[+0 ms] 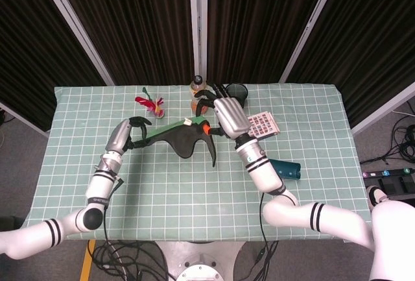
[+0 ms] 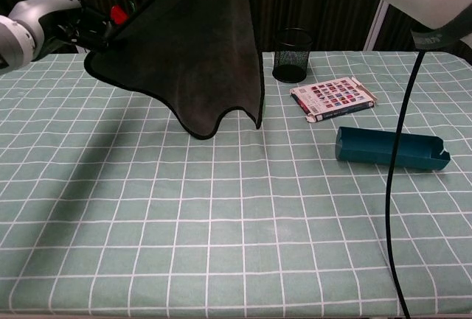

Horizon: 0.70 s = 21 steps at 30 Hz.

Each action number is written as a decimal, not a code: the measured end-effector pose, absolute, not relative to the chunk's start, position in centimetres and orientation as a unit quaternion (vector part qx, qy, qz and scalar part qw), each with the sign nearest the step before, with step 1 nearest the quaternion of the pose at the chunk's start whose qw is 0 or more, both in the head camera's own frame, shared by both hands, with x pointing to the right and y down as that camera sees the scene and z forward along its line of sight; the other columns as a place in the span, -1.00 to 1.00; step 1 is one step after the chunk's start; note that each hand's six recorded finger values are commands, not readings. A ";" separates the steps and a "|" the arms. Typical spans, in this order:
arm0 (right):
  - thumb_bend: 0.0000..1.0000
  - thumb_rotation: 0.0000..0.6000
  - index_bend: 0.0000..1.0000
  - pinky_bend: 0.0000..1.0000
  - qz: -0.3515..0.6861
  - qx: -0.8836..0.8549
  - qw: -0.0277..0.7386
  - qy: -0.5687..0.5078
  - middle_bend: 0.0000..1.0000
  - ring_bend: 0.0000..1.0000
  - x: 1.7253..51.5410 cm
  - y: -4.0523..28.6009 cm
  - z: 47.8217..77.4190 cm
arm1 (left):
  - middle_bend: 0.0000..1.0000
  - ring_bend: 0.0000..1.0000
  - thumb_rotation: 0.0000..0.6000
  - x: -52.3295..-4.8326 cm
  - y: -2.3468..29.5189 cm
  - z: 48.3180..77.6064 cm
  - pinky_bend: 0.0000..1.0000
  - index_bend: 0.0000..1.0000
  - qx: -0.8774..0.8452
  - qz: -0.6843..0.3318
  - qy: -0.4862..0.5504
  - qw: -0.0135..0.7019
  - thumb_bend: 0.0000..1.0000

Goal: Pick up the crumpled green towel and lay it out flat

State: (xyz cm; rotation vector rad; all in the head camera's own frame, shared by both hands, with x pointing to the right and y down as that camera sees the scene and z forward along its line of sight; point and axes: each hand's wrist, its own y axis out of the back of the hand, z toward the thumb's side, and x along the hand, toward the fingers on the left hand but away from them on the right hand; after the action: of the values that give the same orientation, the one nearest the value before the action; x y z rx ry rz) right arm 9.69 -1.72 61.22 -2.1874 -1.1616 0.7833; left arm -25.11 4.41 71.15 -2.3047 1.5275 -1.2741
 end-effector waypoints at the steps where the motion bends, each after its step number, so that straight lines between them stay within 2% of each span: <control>1: -0.10 1.00 0.38 -1.00 0.289 -0.811 0.266 -0.433 -0.51 -1.00 9.8 -2.1 61.3 | -0.10 -0.52 1.00 -25.2 4.0 71.2 -0.48 0.63 -0.753 -0.419 0.504 0.054 -0.09; 12: -0.10 1.00 0.38 -1.00 0.224 -0.822 0.233 -0.469 -0.49 -1.00 10.2 -6.2 60.6 | -0.10 -0.52 1.00 -27.8 -2.2 68.9 -0.48 0.61 -0.680 -0.411 0.587 0.156 -0.09; 17: -0.10 1.00 0.39 -1.00 0.207 -0.835 0.226 -0.458 -0.49 -1.00 10.6 -6.3 61.1 | -0.10 -0.52 1.00 -28.1 -1.2 69.1 -0.48 0.61 -0.678 -0.411 0.585 0.171 -0.10; 21: -0.11 1.00 0.39 -1.00 0.227 -0.854 0.216 -0.414 -0.49 -1.00 11.1 -4.4 63.5 | -0.10 -0.52 1.00 -28.1 1.3 70.3 -0.48 0.61 -0.693 -0.428 0.552 0.177 -0.10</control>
State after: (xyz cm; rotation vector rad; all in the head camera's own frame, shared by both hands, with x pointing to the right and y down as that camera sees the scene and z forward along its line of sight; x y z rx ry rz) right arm 11.06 -4.37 63.49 -2.3678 -1.1487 0.6290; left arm -28.10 1.34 70.32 -1.9620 1.5632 -1.2124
